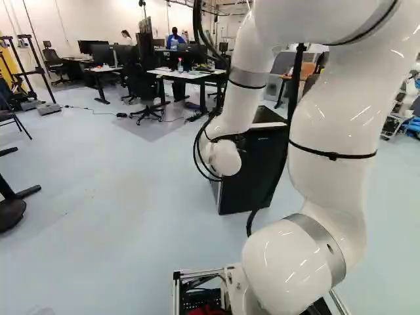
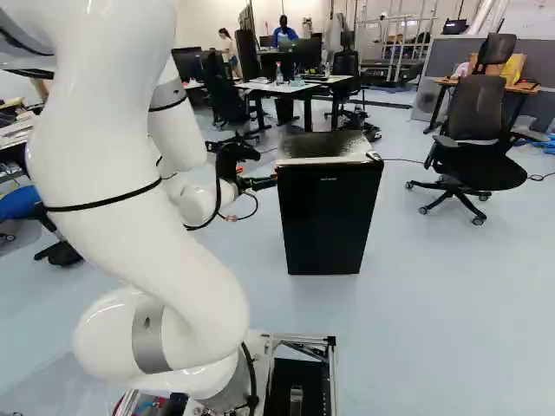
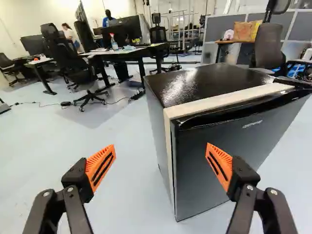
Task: Grab a drink from the fridge
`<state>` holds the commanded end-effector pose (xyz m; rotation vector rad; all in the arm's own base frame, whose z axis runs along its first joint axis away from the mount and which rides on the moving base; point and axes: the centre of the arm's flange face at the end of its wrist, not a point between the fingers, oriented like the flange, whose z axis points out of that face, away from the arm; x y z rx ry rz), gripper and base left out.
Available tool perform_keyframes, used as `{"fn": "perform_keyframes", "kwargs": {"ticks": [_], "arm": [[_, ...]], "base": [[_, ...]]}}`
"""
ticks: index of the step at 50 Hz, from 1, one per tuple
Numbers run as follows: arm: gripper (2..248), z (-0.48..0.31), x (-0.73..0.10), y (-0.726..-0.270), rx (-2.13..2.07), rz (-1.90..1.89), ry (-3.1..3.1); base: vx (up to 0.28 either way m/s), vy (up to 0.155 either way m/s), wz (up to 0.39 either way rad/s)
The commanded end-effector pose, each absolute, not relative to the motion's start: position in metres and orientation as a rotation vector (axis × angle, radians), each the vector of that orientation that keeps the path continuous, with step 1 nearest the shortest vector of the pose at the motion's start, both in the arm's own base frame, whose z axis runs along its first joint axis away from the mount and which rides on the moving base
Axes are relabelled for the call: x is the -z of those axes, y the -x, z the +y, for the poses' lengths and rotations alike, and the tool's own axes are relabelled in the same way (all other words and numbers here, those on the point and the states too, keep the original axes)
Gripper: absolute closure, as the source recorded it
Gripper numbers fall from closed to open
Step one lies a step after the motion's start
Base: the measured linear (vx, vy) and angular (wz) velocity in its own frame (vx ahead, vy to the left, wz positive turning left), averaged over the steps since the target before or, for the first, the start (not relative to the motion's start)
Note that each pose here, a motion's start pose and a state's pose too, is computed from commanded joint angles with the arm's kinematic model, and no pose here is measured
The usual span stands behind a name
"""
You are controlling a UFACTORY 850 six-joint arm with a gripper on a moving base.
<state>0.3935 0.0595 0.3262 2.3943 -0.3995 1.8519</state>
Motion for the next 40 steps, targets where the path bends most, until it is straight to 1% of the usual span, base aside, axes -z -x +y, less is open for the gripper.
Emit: {"fn": "perform_keyframes", "kwargs": {"ticks": [40], "arm": [[3, 0.07, -0.287, -0.425, -1.774, -0.641, -2.184]], "base": [[0.0, 0.0, 0.0]]}}
